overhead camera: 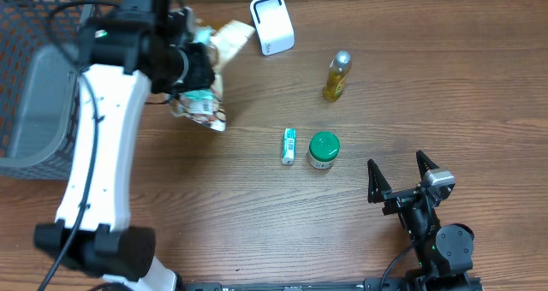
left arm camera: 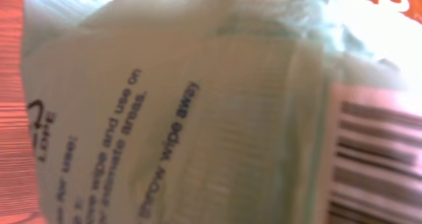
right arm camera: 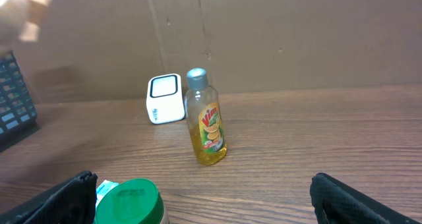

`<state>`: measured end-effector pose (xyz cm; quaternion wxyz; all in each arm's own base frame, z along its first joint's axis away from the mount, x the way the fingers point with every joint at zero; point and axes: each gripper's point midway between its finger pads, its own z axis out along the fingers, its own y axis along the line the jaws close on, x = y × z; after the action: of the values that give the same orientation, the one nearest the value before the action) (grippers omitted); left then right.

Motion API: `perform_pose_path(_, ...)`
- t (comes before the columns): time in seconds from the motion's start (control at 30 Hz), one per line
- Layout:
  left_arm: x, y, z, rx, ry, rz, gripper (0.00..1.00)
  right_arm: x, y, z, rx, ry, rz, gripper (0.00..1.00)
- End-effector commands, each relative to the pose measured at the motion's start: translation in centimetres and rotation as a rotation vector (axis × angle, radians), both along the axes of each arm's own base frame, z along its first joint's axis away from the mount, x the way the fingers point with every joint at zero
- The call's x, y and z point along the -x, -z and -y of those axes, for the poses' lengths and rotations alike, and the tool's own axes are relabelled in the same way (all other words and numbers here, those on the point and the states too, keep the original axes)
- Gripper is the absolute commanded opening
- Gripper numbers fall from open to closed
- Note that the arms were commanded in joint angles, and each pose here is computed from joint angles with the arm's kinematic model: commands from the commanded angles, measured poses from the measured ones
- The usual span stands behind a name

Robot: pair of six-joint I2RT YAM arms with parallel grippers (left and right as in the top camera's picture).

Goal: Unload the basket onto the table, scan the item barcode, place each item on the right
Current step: 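Lift the wipes pack out of the basket toward the scanner, then lower the wipes pack onto the table left of the tissue pack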

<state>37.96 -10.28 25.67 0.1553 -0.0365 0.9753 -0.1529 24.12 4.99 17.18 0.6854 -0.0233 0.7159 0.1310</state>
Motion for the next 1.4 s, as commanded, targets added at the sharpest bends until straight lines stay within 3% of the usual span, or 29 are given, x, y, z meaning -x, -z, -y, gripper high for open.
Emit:
perform_pose_path(0.0,-0.1,1.8,2.6,0.028,0.045,-0.065,0.04,0.0,0.2,0.0,0.003,0.001,0.004,1.00)
perform_pose_path(0.3,0.1,7.0,6.6,-0.047,0.112,-0.189,0.04,0.0,0.2,0.0,0.003,0.001,0.004,1.00)
perform_pose_path(0.67,-0.3,8.0,6.5,-0.300,-0.154,-0.120,0.04,0.0,0.2,0.0,0.003,0.001,0.004,1.00)
perform_pose_path(1.0,-0.3,7.7,9.1,-0.295,-0.140,-0.057,0.04,0.0,0.2,0.0,0.003,0.001,0.004,1.00)
perform_pose_path(1.37,0.3,9.0,8.8,-0.300,-0.183,-0.097,0.04,0.0,0.2,0.0,0.003,0.001,0.004,1.00)
